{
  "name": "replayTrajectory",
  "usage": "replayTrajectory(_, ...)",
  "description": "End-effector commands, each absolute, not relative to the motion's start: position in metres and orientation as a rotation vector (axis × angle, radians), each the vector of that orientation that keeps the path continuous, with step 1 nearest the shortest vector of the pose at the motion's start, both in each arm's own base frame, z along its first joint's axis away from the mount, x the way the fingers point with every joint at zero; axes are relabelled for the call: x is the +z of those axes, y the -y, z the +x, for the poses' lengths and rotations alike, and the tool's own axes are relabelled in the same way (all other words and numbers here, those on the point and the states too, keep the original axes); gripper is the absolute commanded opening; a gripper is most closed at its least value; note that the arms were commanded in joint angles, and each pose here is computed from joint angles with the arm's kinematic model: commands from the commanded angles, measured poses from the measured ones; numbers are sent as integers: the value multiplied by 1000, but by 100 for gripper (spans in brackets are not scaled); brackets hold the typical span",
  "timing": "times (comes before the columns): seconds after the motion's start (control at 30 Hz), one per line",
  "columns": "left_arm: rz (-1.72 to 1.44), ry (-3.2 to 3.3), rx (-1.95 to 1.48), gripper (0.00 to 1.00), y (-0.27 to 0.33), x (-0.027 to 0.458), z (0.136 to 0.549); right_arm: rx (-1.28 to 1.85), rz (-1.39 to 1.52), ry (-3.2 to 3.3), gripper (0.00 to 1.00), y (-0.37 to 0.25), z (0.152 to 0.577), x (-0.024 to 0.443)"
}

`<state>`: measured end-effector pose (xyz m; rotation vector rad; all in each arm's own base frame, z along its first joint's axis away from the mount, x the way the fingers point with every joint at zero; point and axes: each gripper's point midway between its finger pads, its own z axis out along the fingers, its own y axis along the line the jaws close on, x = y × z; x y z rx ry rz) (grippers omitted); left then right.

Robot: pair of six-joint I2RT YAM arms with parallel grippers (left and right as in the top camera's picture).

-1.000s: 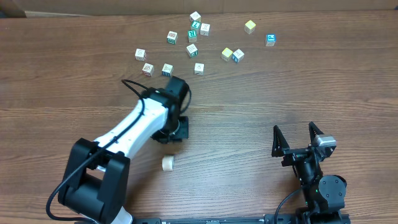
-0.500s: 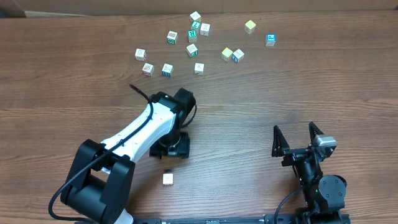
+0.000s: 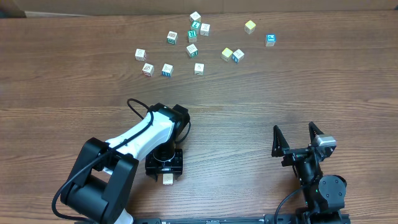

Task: Form a horizontal line
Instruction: 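Lower the block onto the table and open the left gripper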

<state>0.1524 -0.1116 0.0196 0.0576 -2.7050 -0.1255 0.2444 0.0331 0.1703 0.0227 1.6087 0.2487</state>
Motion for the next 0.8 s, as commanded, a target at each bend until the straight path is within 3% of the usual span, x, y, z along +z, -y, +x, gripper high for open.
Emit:
replayTrajectory(0.0,94,2719,-87,54,116,19,154,245,16,-1608,100,-34,245,168)
replayTrajectory(0.53,100,2714,-92,39,113,12,149,245,16,-1608,100,-34,245,168)
replayTrajectory(0.63,97,2747,-66,30,117,9,157,245,16,-1608,100,-34,245,168)
replayTrajectory(0.77,95,2782,-39,27,122,6,165,245,16,-1608,100,-34,245,168)
